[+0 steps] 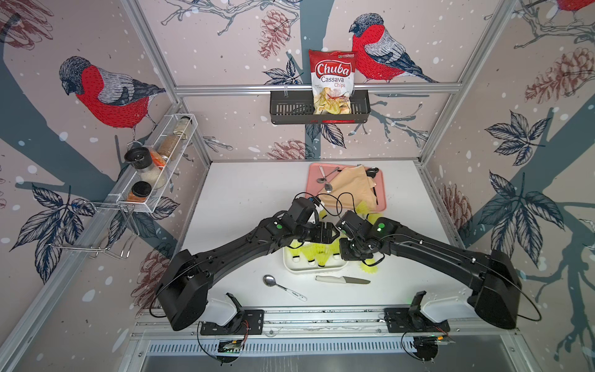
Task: Put the shuttlecocks into the storage box
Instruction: Place the shuttlecock in the storage box, then pick up the shuttlecock at the center of the board.
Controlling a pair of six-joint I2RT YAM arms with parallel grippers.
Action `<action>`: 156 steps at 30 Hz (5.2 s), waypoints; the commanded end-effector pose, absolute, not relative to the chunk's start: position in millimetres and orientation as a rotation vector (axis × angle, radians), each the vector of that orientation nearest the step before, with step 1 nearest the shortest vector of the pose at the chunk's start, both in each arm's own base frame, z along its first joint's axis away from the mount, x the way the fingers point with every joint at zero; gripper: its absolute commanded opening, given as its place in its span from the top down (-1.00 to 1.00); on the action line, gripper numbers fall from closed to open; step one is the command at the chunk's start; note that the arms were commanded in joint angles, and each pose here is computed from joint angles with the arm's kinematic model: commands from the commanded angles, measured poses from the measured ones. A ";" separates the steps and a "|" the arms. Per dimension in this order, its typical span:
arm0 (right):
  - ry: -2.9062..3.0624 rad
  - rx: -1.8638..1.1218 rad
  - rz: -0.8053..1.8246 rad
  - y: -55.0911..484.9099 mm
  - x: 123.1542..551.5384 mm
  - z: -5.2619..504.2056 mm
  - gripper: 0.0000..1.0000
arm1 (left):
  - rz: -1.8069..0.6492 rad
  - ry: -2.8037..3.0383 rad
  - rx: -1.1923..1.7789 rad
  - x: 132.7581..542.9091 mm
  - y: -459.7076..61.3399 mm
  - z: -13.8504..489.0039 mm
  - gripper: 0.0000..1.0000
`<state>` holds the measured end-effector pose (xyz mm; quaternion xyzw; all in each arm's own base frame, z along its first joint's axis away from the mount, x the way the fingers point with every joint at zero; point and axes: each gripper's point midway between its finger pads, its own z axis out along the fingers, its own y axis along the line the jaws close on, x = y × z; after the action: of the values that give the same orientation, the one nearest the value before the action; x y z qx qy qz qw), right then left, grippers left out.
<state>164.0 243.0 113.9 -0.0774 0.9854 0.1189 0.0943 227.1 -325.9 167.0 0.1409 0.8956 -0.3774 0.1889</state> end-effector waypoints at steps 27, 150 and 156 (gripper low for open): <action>2.955 -0.185 0.290 256.0 158.5 85.9 0.56 | -0.990 2.565 0.337 191.6 -294.3 154.5 -0.76; 2.777 -0.035 0.929 222.6 344.8 121.5 -0.92 | -0.505 2.663 -0.481 382.7 -319.8 73.0 0.65; 2.738 -0.099 1.011 232.5 345.9 135.4 -0.92 | -0.510 2.667 -0.400 372.4 -313.4 96.9 0.65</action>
<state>344.7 224.2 123.0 -0.0113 0.9419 0.3203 0.1005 381.6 -322.5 91.9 -0.1672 0.9446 -0.2012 0.1980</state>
